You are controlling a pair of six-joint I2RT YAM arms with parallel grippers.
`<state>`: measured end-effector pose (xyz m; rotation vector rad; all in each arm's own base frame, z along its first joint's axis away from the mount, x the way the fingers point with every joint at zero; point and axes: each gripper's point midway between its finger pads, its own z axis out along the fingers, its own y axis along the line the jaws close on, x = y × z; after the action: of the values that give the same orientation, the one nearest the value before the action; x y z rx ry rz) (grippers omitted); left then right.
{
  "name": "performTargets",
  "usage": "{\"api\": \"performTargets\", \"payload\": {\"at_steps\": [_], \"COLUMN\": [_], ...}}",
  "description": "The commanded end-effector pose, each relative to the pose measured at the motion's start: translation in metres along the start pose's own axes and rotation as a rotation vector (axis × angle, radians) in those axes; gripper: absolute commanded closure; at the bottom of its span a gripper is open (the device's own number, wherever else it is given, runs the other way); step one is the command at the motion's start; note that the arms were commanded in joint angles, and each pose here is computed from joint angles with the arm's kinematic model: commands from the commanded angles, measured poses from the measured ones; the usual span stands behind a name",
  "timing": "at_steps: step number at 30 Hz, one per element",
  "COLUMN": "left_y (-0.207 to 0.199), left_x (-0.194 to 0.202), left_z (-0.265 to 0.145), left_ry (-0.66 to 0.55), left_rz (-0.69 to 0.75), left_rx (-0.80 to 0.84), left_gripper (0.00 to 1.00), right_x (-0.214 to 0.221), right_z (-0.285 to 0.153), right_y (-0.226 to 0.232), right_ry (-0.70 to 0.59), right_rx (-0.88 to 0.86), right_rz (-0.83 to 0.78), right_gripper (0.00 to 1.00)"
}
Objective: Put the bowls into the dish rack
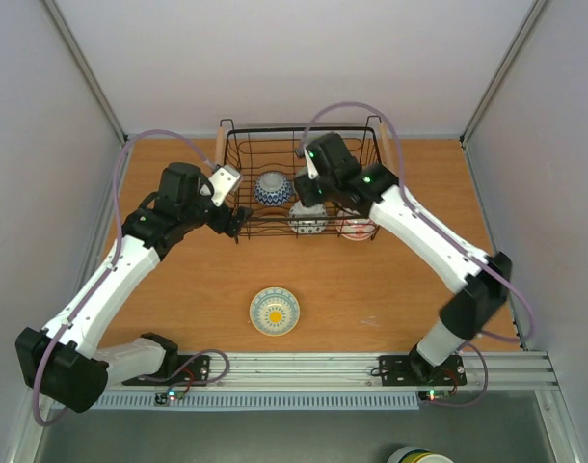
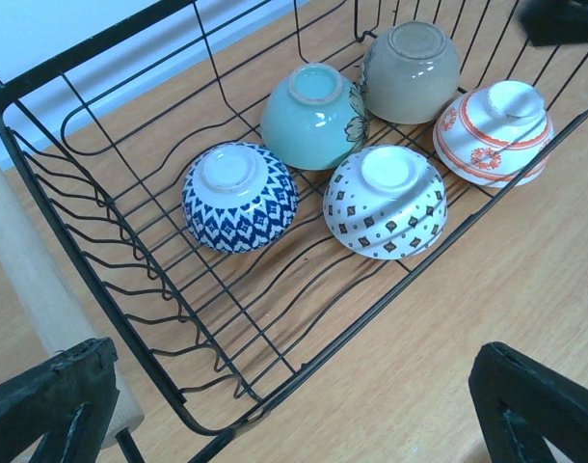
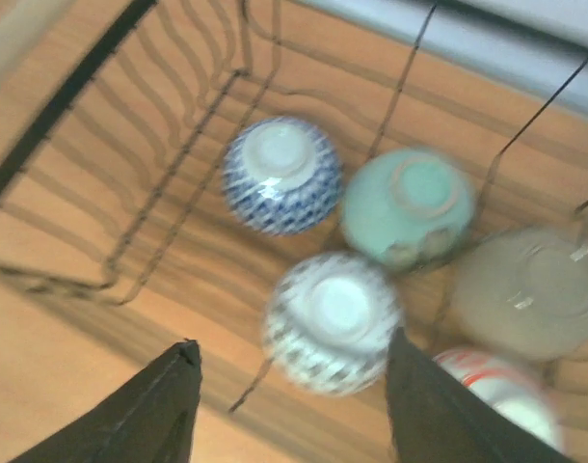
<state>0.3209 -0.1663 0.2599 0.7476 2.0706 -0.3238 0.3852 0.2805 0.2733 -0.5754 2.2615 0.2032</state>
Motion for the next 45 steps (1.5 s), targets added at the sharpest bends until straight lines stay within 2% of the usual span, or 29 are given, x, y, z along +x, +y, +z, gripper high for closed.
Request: {"api": "performTargets", "payload": {"at_steps": [1,8,13,23,32,39,42,45], "left_y": [-0.002,-0.005,-0.006,-0.007,-0.008,-0.011,-0.011,-0.015], "left_x": [-0.01,-0.007,-0.006,-0.004,-0.003,-0.001,-0.001,-0.001], "left_z": [-0.001,0.003,0.005,0.008,0.01,0.012,0.012,0.012], "left_ry": [-0.048,-0.037,-0.031,-0.021,-0.015,-0.008,-0.007,-0.005], "left_rz": [-0.005,-0.013,-0.019,-0.023,-0.024,-0.025,-0.026,-0.027], "left_rx": [0.019,0.041,0.051,0.059,0.068,0.086,0.088,0.108], "left_gripper": [0.01,0.01,0.01,0.01,0.01,0.01,0.01,0.01], "right_x": [0.068,0.171,0.213,0.246,0.272,0.28,0.279,0.273], "right_z": [-0.021,-0.041,-0.033,-0.001,0.022,0.022,0.023,0.019], "right_y": [0.049,0.072,0.086,0.132,0.133,0.14,0.139,0.133], "right_ry": [0.149,0.376,0.474,0.557,0.625,0.649,0.642,0.622], "right_rx": [-0.261,-0.288,-0.334,-0.435,-0.396,-0.426,-0.416,-0.395], "right_rz": [0.079,0.022,0.069,0.111,0.124,0.119,0.111,0.091], "right_gripper": [0.52,0.56,0.55,0.55,0.57,0.8,0.96,0.99]}}
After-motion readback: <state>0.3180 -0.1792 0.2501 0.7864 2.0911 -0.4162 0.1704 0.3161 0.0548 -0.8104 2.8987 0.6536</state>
